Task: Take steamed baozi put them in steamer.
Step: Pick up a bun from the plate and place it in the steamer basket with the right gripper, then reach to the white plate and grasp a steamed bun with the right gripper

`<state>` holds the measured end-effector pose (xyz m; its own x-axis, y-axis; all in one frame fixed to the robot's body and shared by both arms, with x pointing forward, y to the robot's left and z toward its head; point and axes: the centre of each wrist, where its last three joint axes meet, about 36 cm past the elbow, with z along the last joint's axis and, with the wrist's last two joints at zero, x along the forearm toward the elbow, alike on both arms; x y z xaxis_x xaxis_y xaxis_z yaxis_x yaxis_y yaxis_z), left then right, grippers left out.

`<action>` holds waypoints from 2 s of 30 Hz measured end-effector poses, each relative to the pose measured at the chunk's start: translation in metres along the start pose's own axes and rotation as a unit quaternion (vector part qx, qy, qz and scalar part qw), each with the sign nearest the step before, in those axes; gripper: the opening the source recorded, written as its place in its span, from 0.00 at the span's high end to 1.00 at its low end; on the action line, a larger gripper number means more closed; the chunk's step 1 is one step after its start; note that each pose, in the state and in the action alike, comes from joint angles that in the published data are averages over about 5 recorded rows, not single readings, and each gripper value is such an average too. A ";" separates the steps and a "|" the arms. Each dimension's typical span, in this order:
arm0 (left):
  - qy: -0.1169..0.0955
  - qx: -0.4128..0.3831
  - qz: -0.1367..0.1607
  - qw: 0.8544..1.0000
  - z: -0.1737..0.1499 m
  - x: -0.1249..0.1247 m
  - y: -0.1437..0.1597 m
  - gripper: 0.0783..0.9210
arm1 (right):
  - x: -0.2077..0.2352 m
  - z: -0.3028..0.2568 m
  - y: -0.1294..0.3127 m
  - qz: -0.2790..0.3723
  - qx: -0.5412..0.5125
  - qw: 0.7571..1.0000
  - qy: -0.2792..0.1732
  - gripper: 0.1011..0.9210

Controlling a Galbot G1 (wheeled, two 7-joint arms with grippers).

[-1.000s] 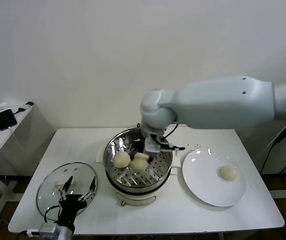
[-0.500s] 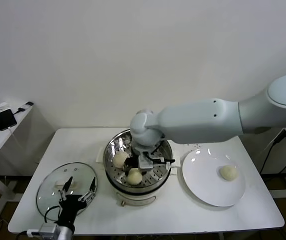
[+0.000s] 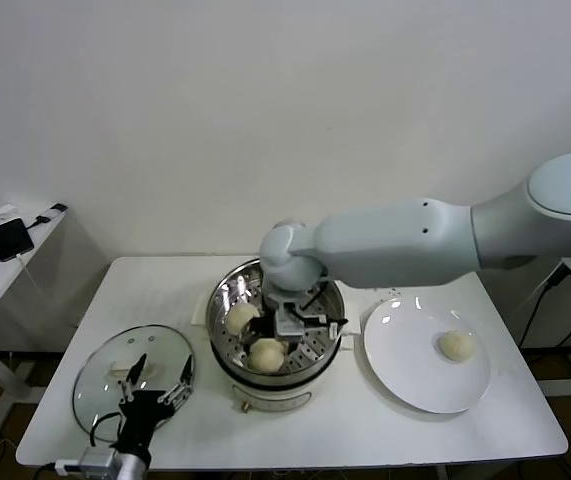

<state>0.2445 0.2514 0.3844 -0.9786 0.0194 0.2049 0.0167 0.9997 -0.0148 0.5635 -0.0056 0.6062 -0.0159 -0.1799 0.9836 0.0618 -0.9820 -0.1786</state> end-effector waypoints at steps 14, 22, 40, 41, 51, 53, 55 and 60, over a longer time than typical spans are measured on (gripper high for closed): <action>-0.005 0.000 0.004 1.000 -0.004 -0.002 0.000 0.12 | 0.110 0.067 0.084 0.035 -0.212 0.976 0.046 0.12; -0.008 0.003 0.002 1.000 -0.005 -0.005 0.001 0.12 | 0.147 0.085 0.220 0.043 -0.452 0.886 0.093 0.12; 0.005 0.003 -0.004 1.000 0.003 -0.005 0.003 0.12 | 0.026 0.037 0.422 -0.009 -0.693 0.716 0.088 0.12; 0.006 0.003 -0.004 1.000 0.004 -0.005 0.003 0.12 | 0.020 0.036 0.426 -0.011 -0.697 0.711 0.089 0.12; 0.009 0.004 -0.004 1.000 0.006 -0.003 0.002 0.12 | -0.033 0.029 0.439 -0.029 -0.722 0.684 0.095 0.12; 0.010 0.003 -0.004 1.000 0.006 -0.002 0.002 0.12 | -0.040 0.029 0.439 -0.034 -0.724 0.683 0.097 0.12; 0.011 0.003 -0.004 1.000 0.007 -0.002 0.002 0.12 | -0.046 0.028 0.440 -0.038 -0.725 0.681 0.099 0.12; 0.012 0.003 -0.004 1.000 0.007 -0.002 0.002 0.12 | -0.059 0.026 0.443 -0.045 -0.726 0.678 0.104 0.12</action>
<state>0.2450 0.2534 0.3767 -0.9737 0.0124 0.2276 0.0085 0.9998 -0.0181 0.6181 -0.4281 0.4699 -0.1042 0.0290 0.9941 -0.9944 0.0163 -0.1047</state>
